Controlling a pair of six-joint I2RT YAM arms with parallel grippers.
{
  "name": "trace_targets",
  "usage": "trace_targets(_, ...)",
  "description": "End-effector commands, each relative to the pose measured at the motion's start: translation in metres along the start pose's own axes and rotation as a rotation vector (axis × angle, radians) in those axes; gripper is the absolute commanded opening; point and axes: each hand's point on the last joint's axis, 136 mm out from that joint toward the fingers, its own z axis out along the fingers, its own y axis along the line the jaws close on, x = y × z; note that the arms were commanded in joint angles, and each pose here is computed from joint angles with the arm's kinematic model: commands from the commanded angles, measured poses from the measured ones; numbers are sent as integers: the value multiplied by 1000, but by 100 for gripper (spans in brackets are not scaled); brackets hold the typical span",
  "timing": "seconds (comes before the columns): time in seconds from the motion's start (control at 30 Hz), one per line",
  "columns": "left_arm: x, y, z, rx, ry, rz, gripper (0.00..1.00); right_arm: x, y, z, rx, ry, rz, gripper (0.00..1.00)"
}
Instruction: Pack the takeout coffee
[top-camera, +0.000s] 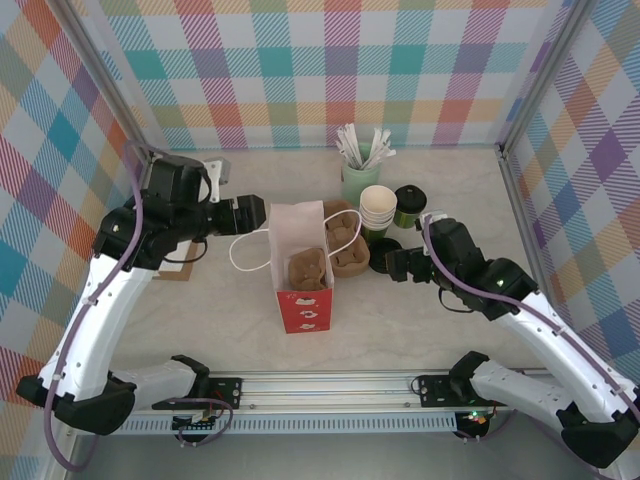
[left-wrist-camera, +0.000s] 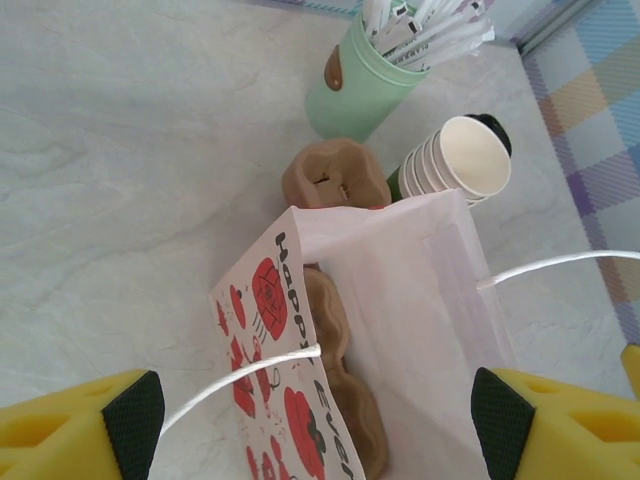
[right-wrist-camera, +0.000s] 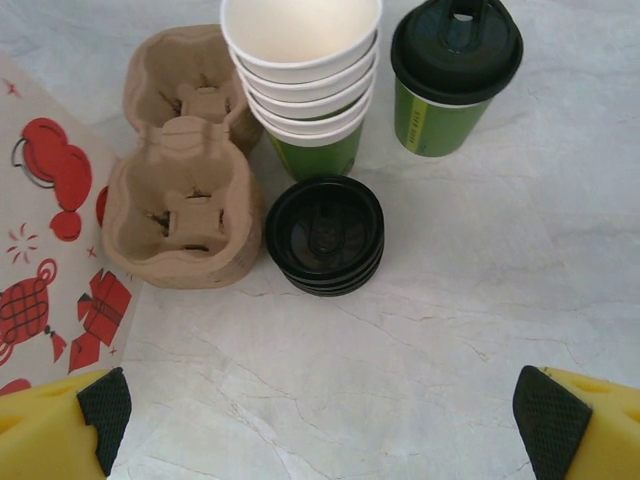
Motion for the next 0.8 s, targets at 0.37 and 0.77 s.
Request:
trace_targets(0.37, -30, -8, 32, -30, 176, 365, 83, 14, -7, 16, 12, 79, 83, 100)
trace_targets(0.77, -10, -30, 106, 201, 394, 640, 87, 21, -11, 14, 10, 92, 92, 100)
